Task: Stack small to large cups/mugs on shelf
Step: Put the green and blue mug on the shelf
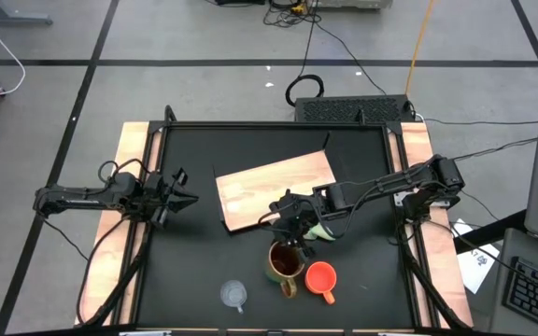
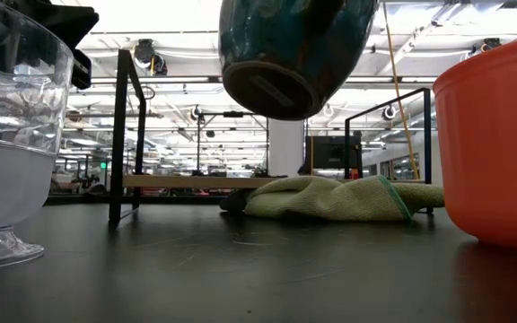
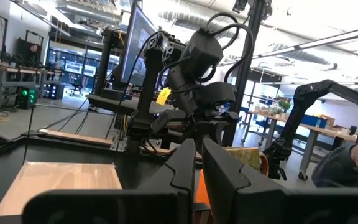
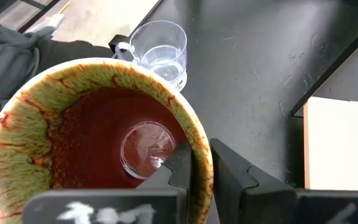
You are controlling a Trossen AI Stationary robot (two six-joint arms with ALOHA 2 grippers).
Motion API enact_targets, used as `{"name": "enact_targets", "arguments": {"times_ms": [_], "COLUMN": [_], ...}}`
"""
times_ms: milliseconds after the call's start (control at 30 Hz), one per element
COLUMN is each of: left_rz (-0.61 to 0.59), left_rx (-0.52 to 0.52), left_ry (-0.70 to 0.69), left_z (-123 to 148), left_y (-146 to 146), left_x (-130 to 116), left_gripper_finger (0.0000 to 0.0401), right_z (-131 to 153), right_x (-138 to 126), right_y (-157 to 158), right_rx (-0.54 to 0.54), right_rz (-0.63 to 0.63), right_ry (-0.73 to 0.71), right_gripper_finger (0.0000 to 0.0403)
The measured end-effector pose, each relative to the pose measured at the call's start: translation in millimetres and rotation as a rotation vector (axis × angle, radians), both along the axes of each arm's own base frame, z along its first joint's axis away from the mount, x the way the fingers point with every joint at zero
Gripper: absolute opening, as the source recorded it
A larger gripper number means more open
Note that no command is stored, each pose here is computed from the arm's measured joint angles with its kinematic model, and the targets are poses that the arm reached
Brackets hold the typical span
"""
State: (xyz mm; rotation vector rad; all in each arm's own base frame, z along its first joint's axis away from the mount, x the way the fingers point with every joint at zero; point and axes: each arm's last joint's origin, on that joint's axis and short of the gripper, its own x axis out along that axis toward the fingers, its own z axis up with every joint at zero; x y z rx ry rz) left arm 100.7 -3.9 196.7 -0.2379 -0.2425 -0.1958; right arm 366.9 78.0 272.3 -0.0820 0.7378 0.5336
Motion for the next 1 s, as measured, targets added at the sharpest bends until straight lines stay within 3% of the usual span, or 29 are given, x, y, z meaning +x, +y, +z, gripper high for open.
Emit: {"name": "enact_targets", "arguments": {"times_ms": [1000], "left_rz": [-0.001], "left_rx": [-0.003], "left_ry": [0.001], "left_z": [0.0], "left_y": [0.0], "left_x": [0.0], "left_gripper_finger": [0.0031], "right_z": [0.0], "right_x": [-0.6], "right_y": [2.7], "right_rx": [0.000], "right_rz": [0.007], "right_ry": [0.000], "right_gripper_finger": [0.0026]}}
